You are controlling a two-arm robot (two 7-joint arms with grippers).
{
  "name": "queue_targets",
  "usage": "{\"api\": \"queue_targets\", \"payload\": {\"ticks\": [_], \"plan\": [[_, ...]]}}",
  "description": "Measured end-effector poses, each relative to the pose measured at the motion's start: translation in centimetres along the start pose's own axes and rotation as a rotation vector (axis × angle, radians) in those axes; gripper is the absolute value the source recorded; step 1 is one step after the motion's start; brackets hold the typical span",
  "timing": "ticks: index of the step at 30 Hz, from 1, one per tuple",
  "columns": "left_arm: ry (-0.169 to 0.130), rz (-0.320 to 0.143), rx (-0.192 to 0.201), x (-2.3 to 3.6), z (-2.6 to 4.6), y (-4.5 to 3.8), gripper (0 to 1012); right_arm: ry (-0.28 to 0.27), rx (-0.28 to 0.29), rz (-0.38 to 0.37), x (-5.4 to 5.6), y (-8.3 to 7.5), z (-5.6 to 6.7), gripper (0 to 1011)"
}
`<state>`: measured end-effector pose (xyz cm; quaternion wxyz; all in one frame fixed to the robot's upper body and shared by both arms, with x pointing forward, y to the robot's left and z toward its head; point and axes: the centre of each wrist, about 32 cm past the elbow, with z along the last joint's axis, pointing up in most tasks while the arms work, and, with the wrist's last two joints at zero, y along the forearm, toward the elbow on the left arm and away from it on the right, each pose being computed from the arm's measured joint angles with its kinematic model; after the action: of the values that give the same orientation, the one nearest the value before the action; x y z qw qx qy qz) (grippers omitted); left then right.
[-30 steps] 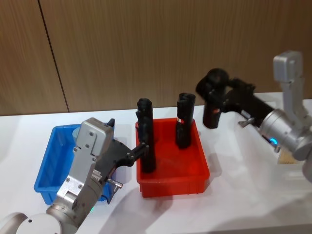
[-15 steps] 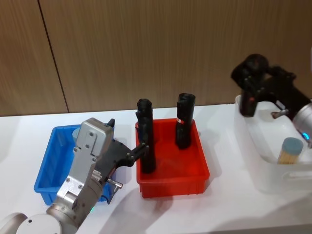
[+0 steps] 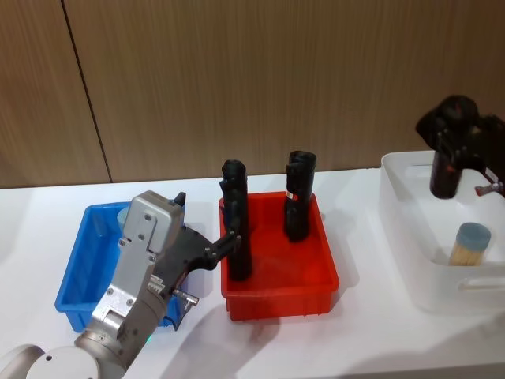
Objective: Pick the cotton swabs from the blue box and place them into the white box.
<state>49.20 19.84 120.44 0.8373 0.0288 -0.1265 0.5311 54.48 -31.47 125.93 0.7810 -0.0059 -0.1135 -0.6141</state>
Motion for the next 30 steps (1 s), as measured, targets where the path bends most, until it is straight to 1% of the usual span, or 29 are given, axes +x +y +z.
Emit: {"api": "queue_targets", "payload": {"ticks": [2,4,7,9,13,15,17,18,20,22,30], "plan": [[0.0,0.0,0.0,0.0,0.0,0.0,1000,0.002,-0.015,-0.011,0.3,-0.1,-0.3,503],[0.0,0.0,0.0,0.0,0.0,0.0,1000,0.005,-0.024,-0.015,0.5,-0.2,-0.5,531],[0.0,0.0,0.0,0.0,0.0,0.0,1000,0.011,-0.038,-0.022,0.8,-0.3,-0.9,621],[0.0,0.0,0.0,0.0,0.0,0.0,1000,0.015,-0.044,-0.025,1.0,-0.3,-1.1,649],[0.0,0.0,0.0,0.0,0.0,0.0,1000,0.021,-0.055,-0.025,1.3,-0.4,-1.4,808],[0.0,0.0,0.0,0.0,0.0,0.0,1000,0.024,-0.057,-0.026,1.4,-0.5,-1.5,847],[0.0,0.0,0.0,0.0,0.0,0.0,1000,0.025,-0.059,-0.026,1.6,-0.6,-1.6,930],[0.0,0.0,0.0,0.0,0.0,0.0,1000,0.025,-0.06,-0.025,1.6,-0.6,-1.6,930],[0.0,0.0,0.0,0.0,0.0,0.0,1000,0.028,-0.059,-0.025,1.7,-0.6,-1.7,989],[0.0,0.0,0.0,0.0,0.0,0.0,1000,0.029,-0.059,-0.026,1.8,-0.7,-1.7,1002],[0.0,0.0,0.0,0.0,0.0,0.0,1000,0.03,-0.056,-0.025,1.9,-0.8,-1.8,1002]]}}
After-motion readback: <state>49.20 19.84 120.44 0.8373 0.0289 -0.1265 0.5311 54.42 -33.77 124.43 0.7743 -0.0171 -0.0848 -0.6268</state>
